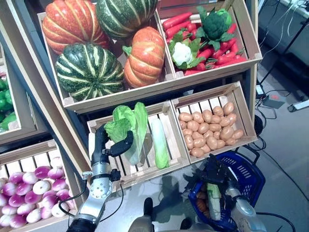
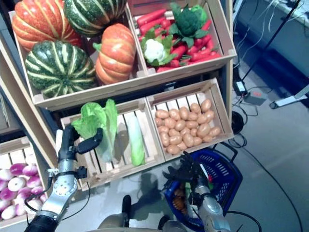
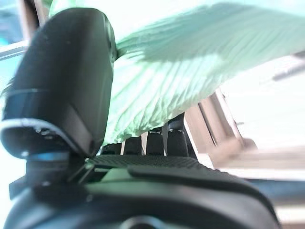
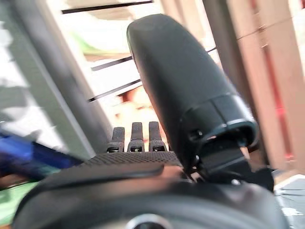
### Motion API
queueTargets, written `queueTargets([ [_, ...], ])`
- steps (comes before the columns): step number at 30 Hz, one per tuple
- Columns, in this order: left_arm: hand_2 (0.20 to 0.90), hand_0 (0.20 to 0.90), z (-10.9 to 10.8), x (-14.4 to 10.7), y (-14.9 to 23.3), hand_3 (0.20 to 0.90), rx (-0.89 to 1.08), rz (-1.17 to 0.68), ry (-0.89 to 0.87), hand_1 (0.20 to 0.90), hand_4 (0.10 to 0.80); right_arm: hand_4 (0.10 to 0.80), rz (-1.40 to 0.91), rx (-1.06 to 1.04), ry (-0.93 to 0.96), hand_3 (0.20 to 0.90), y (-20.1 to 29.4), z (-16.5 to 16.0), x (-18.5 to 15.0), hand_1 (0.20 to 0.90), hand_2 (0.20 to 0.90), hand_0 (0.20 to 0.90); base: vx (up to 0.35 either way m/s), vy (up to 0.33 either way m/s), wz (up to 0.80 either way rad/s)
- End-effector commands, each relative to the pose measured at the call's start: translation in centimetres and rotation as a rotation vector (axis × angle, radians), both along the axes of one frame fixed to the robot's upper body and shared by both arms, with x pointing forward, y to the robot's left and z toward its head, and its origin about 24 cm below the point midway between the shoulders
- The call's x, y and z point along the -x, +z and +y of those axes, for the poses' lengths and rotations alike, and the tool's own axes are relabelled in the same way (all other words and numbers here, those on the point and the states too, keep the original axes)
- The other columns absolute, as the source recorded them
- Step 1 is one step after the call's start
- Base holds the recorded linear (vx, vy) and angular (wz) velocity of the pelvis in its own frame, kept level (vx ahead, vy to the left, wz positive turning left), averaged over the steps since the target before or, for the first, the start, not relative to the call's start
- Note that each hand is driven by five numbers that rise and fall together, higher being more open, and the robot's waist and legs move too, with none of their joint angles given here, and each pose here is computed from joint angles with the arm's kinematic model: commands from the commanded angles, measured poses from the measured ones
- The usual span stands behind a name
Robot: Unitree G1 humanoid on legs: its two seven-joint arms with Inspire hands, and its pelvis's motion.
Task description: Put vegetables into the basket
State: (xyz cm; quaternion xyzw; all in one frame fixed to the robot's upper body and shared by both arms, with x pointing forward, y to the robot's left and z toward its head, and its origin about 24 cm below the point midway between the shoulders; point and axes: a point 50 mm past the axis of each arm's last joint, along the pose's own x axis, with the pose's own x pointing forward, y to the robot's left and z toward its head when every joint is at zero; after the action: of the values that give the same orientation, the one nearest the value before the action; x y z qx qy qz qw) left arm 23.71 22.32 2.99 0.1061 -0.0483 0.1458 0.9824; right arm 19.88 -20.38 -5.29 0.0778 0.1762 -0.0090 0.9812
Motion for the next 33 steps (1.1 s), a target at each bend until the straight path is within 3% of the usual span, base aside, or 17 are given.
queueTargets([
  [1, 0.3, 0.3, 0.2, -1.7, 6.9, 0.3, 0.115, -0.382, -0.047, 0.3, 0.4, 0.8, -0.335, 0.07, 0.058, 0.9, 5.6, 0.0, -2.8, 0.9, 0.9, 0.9, 0.035, -0.017, -0.02],
  [9, 0.3, 0.3, -1.5, -2.0, 8.0, 0.3, 0.277, -0.381, -0.227, 0.3, 0.4, 0.8, -0.517, 0.171, 0.244, 0.9, 10.6, 0.4, -4.2, 0.9, 0.9, 0.9, 0.013, -0.006, -0.02],
  [15, 0.3, 0.3, -2.4, -2.4, 8.1, 0.3, 0.325, -0.356, -0.312, 0.3, 0.4, 0.8, -0.543, 0.107, 0.412, 0.9, 12.7, 0.8, -4.9, 0.9, 0.9, 0.9, 0.014, -0.008, -0.08],
  [25, 0.3, 0.3, -5.8, -2.9, 8.5, 0.3, 0.397, -0.313, -0.548, 0.3, 0.4, 0.8, -0.497, 0.053, 0.575, 0.9, 12.8, 3.7, -6.2, 0.9, 0.9, 0.9, 0.002, -0.002, 0.03],
  [33, 0.3, 0.3, -7.0, -2.8, 8.5, 0.3, 0.422, -0.306, -0.642, 0.3, 0.4, 0.8, -0.421, -0.015, 0.627, 0.9, 12.0, 5.4, -6.9, 0.9, 0.9, 0.9, 0.012, 0.005, 0.04],
])
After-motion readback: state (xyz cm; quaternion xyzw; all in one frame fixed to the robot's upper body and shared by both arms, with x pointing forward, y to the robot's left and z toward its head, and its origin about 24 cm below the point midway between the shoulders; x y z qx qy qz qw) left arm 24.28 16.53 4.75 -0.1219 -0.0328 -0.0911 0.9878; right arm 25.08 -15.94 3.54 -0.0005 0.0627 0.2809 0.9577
